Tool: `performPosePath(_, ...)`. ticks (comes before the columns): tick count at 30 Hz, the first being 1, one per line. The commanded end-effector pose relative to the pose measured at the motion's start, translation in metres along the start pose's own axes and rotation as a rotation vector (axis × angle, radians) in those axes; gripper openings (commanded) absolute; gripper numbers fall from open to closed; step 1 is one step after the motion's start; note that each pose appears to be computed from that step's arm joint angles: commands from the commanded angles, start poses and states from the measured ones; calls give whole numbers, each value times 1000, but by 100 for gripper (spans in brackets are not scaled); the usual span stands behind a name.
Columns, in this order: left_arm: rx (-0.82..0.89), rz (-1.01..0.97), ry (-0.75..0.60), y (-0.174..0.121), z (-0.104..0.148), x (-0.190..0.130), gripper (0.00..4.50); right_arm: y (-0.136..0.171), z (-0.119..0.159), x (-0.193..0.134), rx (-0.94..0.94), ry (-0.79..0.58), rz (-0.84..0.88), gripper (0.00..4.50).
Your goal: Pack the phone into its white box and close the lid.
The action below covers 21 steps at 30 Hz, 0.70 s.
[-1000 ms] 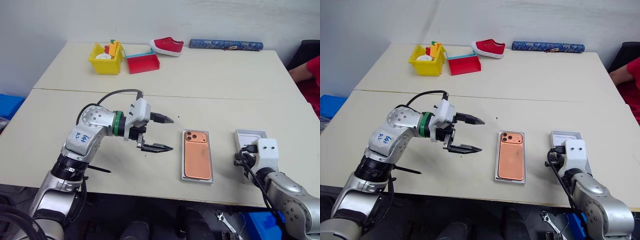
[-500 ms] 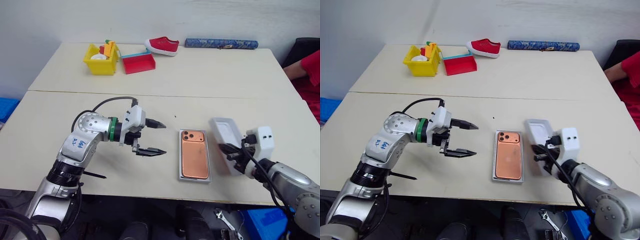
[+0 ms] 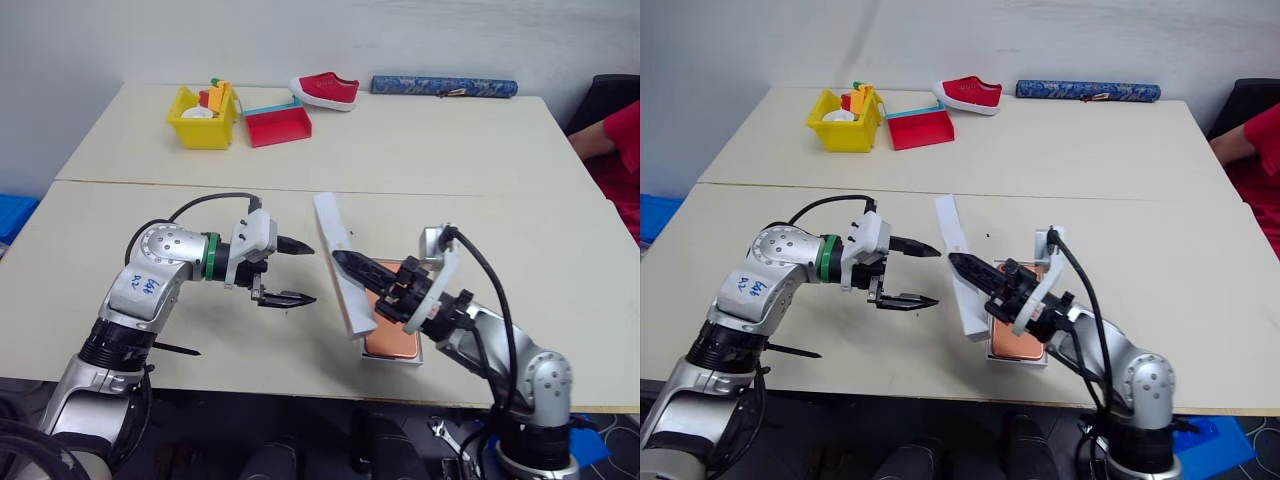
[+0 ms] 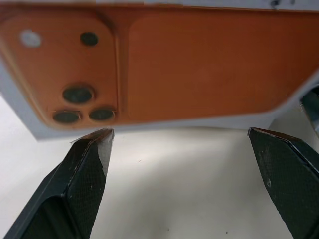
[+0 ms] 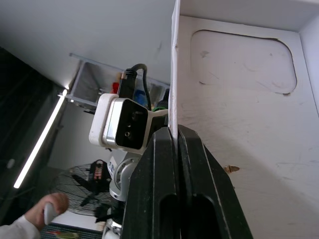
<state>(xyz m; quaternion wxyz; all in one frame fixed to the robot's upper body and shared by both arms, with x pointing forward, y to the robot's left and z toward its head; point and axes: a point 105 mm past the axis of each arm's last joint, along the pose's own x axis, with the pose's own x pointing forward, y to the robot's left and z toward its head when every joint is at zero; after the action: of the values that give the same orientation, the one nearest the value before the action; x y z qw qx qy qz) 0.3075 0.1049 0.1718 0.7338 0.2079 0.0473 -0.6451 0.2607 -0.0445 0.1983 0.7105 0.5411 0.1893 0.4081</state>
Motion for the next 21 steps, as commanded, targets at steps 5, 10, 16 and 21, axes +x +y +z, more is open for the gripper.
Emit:
performPosePath(5,15,48,16,-2,1,-11,450,-29,10,-1,156,-51,-54,2)
performPosePath(10,-4,57,14,-3,-1,-5,433,-44,7,-20,164,-66,-97,0)
performPosePath(16,-35,19,28,-7,-12,18,285,-45,5,-34,141,-99,-103,0)
performPosePath(21,-17,-27,33,-8,-15,43,125,-45,1,-41,90,-98,-115,0)
